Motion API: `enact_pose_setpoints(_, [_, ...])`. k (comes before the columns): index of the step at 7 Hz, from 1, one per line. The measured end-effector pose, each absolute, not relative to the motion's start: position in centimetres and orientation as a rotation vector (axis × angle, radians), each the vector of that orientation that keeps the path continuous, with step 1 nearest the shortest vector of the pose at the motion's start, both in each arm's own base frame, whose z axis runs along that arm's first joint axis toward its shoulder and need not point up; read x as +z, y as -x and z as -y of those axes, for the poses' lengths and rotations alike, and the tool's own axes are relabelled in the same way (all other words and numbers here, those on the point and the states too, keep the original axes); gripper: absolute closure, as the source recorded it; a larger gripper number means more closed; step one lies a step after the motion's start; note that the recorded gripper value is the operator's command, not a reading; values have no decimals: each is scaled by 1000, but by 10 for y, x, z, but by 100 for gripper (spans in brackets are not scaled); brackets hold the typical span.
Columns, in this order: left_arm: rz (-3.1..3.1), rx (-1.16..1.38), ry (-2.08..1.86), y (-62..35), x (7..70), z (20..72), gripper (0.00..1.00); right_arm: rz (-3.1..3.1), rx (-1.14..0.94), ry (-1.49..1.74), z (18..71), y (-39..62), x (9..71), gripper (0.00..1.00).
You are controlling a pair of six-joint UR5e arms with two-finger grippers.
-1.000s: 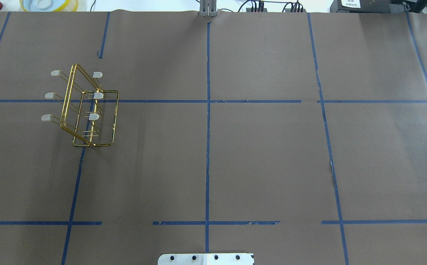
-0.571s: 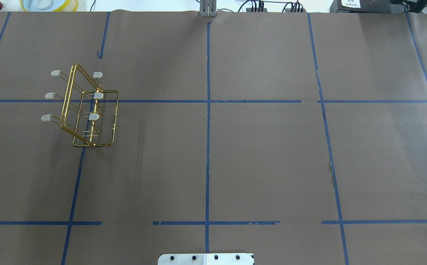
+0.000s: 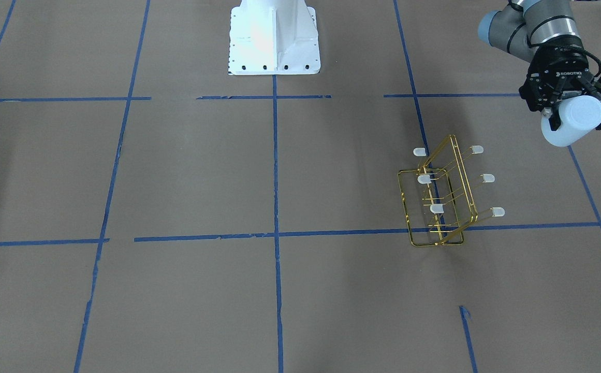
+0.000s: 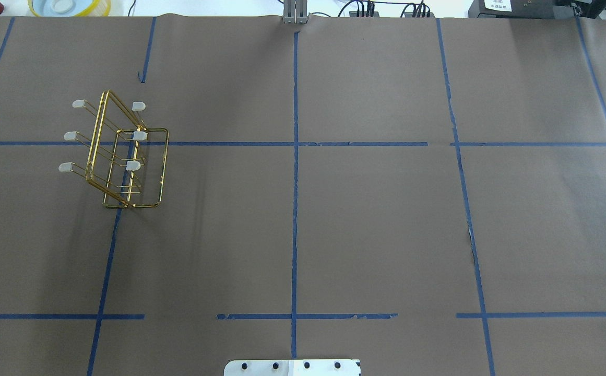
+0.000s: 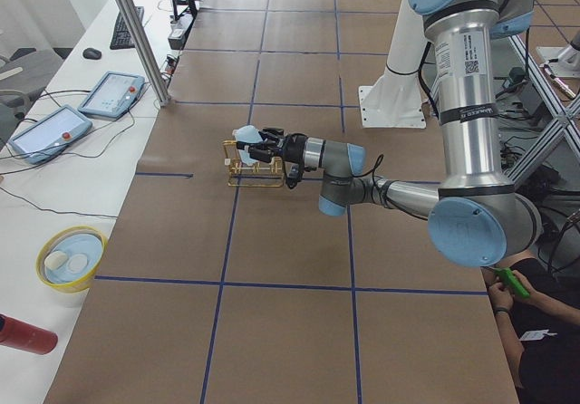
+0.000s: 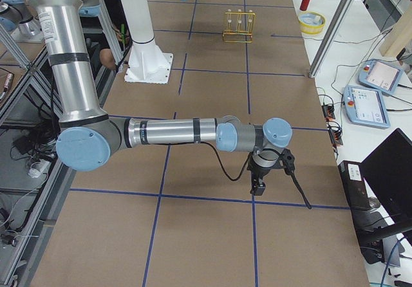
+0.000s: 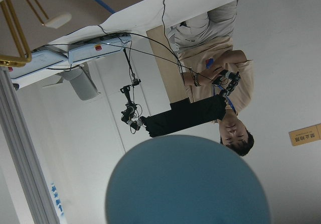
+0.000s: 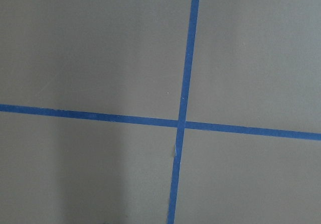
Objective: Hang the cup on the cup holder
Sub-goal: 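Bring the tilted cup to the rack and slide it onto a white peg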
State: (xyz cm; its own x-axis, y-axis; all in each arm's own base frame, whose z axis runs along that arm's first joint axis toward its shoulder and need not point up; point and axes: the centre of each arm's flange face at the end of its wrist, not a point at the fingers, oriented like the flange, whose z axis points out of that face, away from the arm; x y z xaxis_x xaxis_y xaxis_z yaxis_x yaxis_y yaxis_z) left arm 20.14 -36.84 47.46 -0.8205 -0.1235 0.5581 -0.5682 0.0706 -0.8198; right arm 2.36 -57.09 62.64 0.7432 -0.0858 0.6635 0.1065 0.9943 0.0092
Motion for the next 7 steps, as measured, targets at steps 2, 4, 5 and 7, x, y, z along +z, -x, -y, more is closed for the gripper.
enact_pose_setpoints(2, [1930,1741,-724,-232,473,359,100,725,-106,31,571,-23,626,0])
enact_pose_setpoints(4, [1869,1692,-721,-263,474,351,100,725,-105,30,571,-23,626,0])
enact_pose_setpoints(5, [1847,1672,-715,-280,475,351,100,725,-105,30,571,-24,626,0])
enact_pose_setpoints(7, [1822,1649,-701,-304,474,350,100,725,-105,31,571,-24,626,0])
